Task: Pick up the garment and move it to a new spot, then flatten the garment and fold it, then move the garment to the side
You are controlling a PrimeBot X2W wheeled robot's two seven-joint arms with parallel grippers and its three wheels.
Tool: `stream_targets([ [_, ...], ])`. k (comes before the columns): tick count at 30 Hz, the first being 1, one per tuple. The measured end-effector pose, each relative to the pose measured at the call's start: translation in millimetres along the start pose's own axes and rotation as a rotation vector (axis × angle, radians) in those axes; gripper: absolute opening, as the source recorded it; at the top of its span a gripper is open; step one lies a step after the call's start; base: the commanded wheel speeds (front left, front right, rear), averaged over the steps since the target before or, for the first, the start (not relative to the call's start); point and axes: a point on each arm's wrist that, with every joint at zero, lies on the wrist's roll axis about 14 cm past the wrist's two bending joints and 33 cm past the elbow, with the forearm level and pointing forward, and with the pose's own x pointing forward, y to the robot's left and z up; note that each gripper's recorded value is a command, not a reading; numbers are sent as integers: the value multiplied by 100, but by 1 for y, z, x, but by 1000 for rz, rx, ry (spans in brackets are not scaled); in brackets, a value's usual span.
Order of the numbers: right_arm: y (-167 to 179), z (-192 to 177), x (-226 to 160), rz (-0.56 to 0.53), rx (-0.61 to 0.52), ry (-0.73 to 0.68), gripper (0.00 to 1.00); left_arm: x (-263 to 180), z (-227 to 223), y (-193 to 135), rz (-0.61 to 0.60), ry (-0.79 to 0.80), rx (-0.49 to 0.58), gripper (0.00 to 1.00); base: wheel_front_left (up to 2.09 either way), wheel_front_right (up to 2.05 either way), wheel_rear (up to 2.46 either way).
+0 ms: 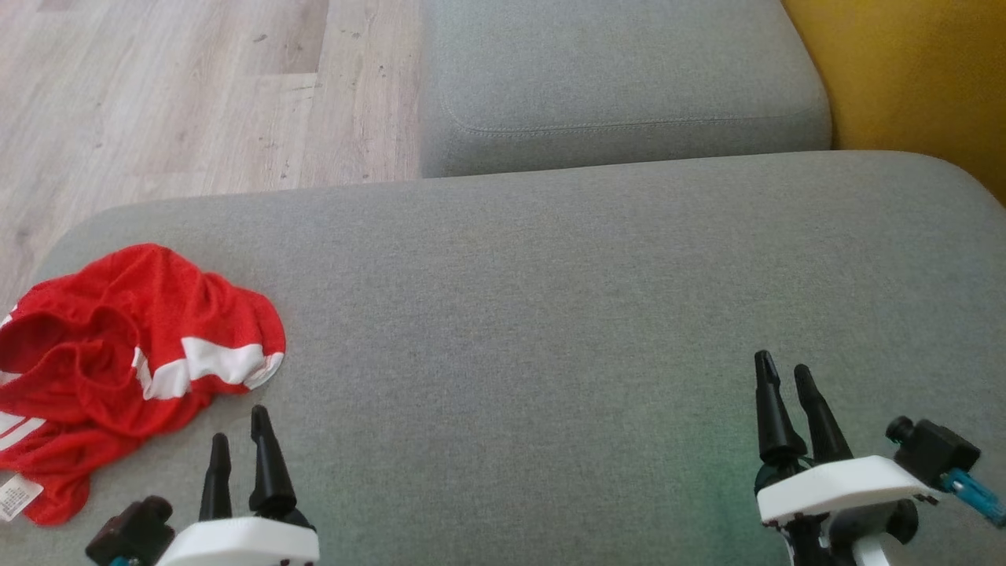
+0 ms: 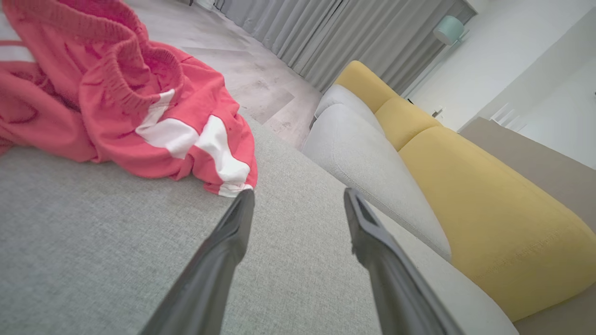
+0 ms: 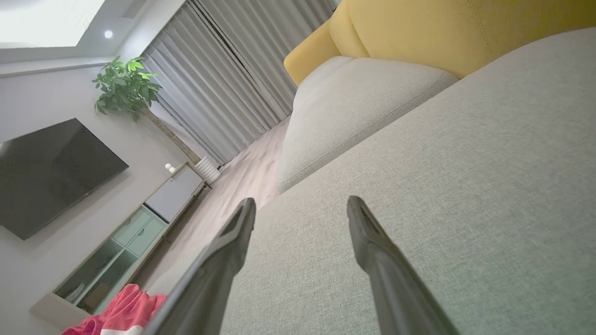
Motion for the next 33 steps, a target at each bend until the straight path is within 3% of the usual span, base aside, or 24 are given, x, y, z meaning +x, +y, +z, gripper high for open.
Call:
stream_targets([
  [33,30,-4,-4,128,-390,-35,100,-14,8,-19,-54,-113,386,100,0,0,0],
])
